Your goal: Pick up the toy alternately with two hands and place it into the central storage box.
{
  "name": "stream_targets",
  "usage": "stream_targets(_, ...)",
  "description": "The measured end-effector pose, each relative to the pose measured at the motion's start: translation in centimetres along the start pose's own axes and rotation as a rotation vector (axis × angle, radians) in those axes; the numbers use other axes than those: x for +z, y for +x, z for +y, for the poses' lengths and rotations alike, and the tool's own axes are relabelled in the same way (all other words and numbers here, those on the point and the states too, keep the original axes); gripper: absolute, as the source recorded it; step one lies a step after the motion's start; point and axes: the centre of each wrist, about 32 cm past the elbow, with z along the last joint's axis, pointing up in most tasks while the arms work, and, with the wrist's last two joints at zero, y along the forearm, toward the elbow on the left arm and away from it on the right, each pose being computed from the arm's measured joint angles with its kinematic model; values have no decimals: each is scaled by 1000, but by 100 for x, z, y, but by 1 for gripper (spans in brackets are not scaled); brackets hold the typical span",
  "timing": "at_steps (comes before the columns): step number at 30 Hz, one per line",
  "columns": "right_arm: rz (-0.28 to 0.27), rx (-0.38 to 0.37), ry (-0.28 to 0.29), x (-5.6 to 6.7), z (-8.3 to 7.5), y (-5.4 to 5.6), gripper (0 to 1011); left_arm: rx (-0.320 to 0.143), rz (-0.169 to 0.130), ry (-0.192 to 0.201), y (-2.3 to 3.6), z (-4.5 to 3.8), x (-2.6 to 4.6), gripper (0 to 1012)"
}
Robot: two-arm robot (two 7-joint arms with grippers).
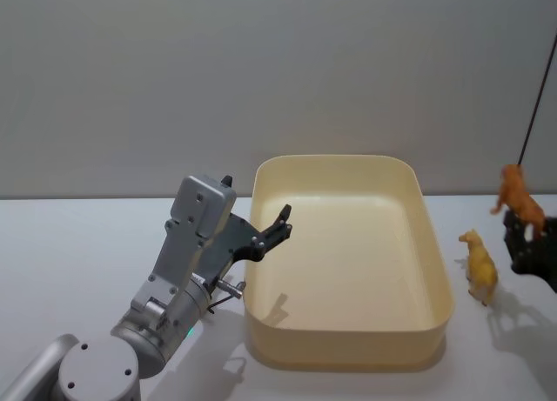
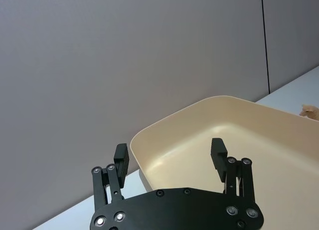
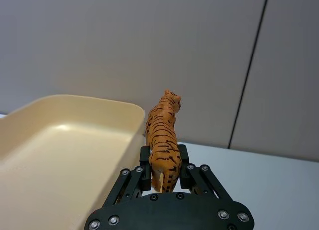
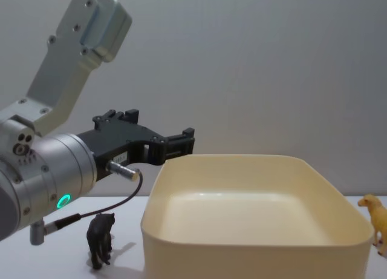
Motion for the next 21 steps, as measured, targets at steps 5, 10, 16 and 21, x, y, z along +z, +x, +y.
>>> stream_targets(5,8,55,20,107,73,-52,288,0,0,0,0,0,0,1002)
stream_targets(10,16,131,24,220,209,-142,288,0,0,0,0,0,0,1001)
stream_targets(16,26,207,-10,280,418,-265,288,0,0,0,0,0,0,1001)
stream_targets(21,30,254,-54,284,598,-366,390,0,0,0,0,0,0,1001)
